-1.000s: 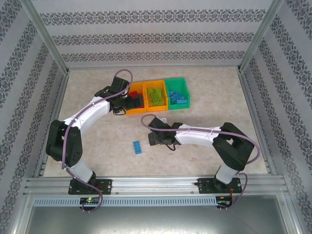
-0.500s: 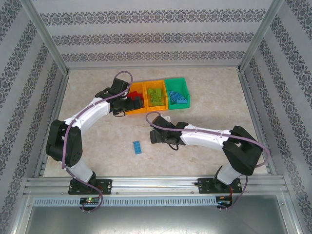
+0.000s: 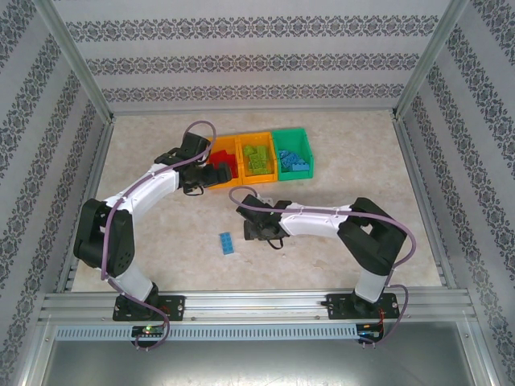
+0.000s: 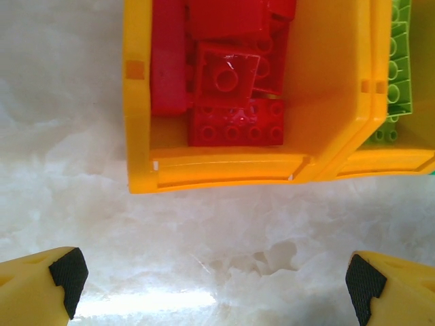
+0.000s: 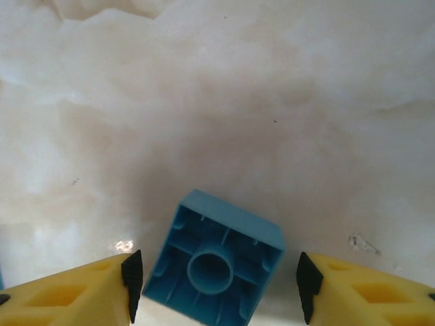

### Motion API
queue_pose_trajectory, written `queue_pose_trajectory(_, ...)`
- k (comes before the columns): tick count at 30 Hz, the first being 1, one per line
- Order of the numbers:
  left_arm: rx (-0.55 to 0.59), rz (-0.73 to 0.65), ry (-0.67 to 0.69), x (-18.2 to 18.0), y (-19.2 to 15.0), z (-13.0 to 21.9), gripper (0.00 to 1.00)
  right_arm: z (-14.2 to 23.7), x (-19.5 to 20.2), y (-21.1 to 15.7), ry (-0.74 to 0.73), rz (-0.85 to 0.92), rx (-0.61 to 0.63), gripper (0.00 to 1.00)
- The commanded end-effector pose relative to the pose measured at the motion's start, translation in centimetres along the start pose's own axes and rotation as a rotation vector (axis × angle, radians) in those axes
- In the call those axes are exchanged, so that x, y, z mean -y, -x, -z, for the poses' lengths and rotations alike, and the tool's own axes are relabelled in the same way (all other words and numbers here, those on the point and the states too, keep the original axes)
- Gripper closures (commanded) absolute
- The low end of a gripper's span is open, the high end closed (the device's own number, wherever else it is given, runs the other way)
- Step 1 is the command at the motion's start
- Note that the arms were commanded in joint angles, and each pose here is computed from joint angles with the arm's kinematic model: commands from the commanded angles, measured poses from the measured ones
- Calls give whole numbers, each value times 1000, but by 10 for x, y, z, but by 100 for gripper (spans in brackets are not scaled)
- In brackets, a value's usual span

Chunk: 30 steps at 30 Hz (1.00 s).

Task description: Sort the legos into containers by color

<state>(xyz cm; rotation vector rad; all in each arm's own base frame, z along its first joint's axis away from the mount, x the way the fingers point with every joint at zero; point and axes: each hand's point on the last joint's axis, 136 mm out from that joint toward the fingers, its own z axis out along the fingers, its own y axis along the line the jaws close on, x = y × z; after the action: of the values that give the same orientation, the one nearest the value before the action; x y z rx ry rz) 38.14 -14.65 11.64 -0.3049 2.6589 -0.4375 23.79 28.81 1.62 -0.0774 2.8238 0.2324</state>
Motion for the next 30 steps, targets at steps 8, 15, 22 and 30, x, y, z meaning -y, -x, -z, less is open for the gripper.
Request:
queue_pose_trajectory(8,48,-14,19,-11,3,14,1,7,18,17,-62,-14,31,66)
queue_pose_trajectory(15,31,-14,23,-19,-13,19,1,45,18,68,-6,23,166,68)
queue_pose_trajectory(22,9,-9,17,-27,-33,26,0,74,36,129,29,-18,263,68)
queue_pose_trajectory(30,-71,-30,-1,-27,-72,24,0,87,89,206,2,-113,345,67)
